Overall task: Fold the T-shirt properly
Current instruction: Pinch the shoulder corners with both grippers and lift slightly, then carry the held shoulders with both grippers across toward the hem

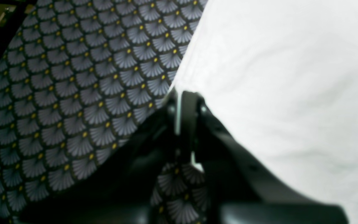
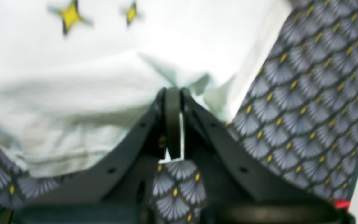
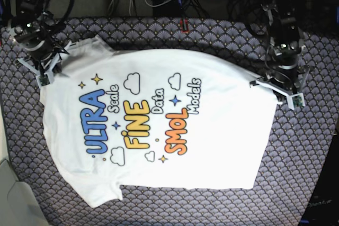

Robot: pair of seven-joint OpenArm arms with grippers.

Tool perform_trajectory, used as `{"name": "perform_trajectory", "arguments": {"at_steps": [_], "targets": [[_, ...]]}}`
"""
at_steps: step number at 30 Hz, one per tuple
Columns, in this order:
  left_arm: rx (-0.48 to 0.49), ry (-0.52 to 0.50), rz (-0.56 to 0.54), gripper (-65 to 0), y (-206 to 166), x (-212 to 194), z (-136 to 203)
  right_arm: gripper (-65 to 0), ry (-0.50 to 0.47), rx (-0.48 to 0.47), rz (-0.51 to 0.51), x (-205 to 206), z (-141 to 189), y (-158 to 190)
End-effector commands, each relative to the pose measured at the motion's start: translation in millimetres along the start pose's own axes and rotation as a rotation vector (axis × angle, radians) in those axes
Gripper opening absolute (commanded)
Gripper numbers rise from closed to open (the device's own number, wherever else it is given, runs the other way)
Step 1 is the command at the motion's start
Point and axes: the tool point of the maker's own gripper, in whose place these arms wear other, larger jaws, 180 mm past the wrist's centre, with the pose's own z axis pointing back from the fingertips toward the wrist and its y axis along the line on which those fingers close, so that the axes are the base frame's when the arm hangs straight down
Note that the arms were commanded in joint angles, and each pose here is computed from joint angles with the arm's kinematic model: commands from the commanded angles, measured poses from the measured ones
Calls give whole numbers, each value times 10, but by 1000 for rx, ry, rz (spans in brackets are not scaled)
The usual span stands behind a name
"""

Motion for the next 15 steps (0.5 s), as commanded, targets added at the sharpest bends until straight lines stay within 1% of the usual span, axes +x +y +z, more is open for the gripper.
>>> {"name": "perform_trajectory", "arguments": {"at_steps": [1,3,6,8,15], "targets": [[3,-55,-1,-645,6,175,5,-650,-33,-23,21,101,55,-105],[1,-60,0,-645,-2,191,12,-650,-35,-27,30,120,57,-128],[2,-63,-2,-645,-1,202,16,-650,-66,-44,32,255,63,-186],[2,-63,-2,-645,-1,202,16,-650,-87,-62,52,349,103,-251],[0,-72,1,-645,-12,245,-1,-650,-162,-94,76,672,157,-331]]}}
